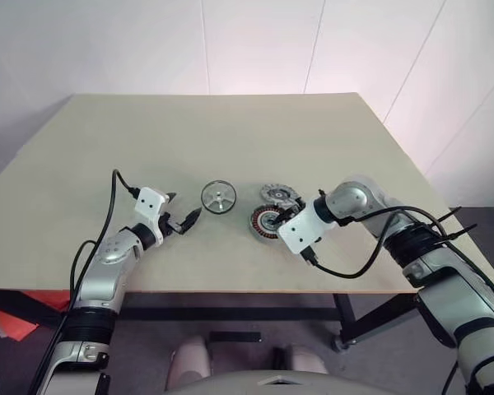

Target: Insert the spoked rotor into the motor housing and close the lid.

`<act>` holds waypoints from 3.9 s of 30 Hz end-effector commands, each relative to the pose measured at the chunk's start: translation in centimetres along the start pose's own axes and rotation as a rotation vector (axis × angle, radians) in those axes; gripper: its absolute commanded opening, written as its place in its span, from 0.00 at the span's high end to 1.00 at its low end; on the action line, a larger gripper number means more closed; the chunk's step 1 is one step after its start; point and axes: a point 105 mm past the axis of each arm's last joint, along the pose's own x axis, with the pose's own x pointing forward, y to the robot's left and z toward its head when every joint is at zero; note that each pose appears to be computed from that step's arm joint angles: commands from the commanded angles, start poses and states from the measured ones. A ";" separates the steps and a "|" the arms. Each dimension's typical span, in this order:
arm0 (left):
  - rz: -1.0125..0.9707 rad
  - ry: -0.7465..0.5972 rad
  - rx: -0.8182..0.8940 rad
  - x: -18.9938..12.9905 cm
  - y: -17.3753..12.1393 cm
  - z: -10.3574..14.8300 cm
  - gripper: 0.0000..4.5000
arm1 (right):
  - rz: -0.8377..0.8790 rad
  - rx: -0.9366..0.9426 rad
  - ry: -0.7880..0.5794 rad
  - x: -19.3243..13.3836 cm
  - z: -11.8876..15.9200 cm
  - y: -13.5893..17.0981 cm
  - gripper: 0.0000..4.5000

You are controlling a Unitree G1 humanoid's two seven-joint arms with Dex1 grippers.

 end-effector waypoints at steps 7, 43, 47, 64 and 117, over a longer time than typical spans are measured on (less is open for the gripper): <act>0.013 -0.048 0.039 -0.4 0.5 1.7 0.00 | -0.101 0.028 0.055 0.8 -1.3 -2.8 0.56; 0.039 -0.057 0.003 -0.6 -0.7 0.9 0.00 | -0.088 -0.113 -0.017 -0.1 1.9 -8.2 0.56; 0.047 -0.059 0.000 -0.8 -0.7 1.0 0.00 | -0.051 -0.097 -0.016 0.4 1.3 -6.9 0.56; 0.045 -0.043 0.019 -1.4 0.0 1.1 0.00 | -0.179 -0.062 -0.044 -0.3 1.5 -8.2 0.10; -0.176 -0.025 0.042 3.2 -2.3 2.2 0.00 | -0.688 1.311 -0.084 -3.4 -8.4 5.4 0.45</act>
